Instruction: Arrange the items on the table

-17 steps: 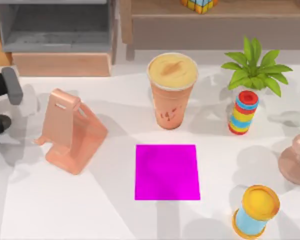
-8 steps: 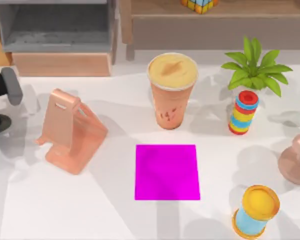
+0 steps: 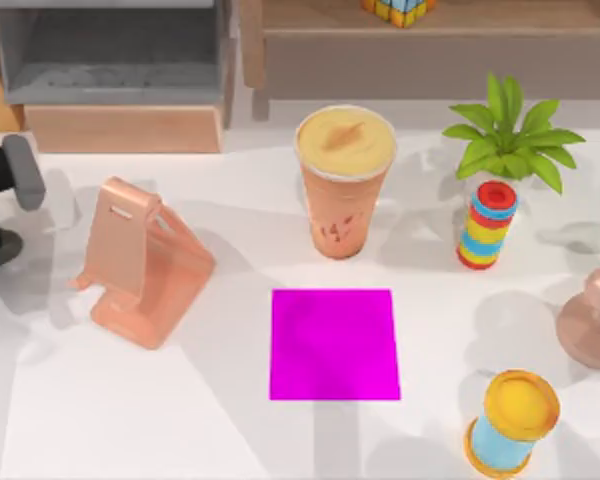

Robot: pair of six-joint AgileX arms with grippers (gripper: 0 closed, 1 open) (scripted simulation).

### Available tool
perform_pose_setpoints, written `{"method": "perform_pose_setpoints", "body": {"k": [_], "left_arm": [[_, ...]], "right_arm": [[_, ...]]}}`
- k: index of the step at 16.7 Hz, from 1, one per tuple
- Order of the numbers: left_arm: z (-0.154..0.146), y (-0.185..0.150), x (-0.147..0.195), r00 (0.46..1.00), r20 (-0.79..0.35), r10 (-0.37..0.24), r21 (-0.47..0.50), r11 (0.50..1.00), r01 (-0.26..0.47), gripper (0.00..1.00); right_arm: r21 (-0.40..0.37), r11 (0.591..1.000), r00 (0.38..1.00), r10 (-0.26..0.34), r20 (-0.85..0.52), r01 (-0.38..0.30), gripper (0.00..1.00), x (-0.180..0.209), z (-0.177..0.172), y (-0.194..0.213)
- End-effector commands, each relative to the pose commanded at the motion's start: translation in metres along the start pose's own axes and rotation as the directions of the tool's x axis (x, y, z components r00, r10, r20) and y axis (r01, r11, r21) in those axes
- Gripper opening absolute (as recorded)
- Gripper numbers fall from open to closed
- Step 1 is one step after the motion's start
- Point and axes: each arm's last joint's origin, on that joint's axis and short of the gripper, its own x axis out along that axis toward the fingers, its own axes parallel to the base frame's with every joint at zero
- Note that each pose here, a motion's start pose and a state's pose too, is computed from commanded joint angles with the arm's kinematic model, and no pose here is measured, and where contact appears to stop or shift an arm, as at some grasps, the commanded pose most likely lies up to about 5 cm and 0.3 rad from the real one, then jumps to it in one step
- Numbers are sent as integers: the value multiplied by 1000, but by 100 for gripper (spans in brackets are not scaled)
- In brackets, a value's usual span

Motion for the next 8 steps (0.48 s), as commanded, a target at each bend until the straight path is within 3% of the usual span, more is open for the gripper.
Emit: {"method": "perform_pose_setpoints", "body": {"k": [5,8], "left_arm": [[1,0,-11,1000,6,8,-3,1000,-8,0],[1,3,-38,1000,5,1,-2,1000,-1,0]], "right_arm": [[0,1000,1000,0,0,0,100,0,0,0],[0,1000,1000,0,0,0,100,0,0,0]]}}
